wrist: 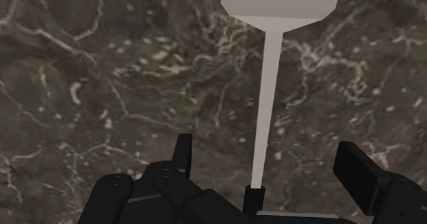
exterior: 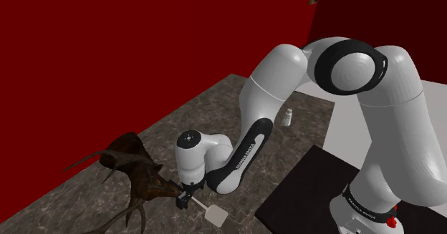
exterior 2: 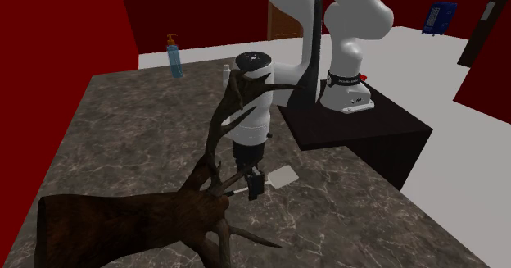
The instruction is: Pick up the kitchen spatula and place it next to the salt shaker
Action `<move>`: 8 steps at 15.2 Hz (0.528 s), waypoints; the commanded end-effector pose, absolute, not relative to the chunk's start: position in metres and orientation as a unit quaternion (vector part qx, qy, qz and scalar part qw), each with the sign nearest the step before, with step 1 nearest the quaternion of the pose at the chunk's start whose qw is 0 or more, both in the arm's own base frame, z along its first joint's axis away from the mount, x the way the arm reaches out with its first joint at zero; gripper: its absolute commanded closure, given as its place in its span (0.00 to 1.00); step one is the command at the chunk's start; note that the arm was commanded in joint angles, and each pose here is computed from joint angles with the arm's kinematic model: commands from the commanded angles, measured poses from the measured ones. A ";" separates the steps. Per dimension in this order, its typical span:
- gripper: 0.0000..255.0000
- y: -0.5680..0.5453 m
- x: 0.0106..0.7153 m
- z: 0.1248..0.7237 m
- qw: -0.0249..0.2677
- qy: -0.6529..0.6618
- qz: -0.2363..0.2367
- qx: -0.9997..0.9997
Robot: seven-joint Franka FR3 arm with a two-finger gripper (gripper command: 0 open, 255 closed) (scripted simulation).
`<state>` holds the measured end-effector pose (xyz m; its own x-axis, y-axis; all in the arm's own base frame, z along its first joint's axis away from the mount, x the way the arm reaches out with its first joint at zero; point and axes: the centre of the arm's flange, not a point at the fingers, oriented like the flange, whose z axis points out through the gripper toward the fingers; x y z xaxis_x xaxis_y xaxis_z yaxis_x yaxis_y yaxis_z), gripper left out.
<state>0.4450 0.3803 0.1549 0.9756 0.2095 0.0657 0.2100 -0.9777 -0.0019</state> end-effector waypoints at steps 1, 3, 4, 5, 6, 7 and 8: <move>0.00 0.381 0.445 0.153 0.004 -0.106 -0.033 -0.994; 0.00 0.381 0.445 0.153 0.004 -0.106 -0.033 -0.994; 0.00 0.381 0.445 0.153 0.004 -0.106 -0.033 -0.994; 0.00 0.381 0.445 0.153 0.004 -0.106 -0.033 -0.994; 0.00 0.381 0.445 0.153 0.004 -0.106 -0.033 -0.994; 1.00 0.381 0.445 0.153 0.004 -0.106 -0.033 -0.994; 1.00 0.381 0.445 0.153 0.004 -0.106 -0.033 -0.994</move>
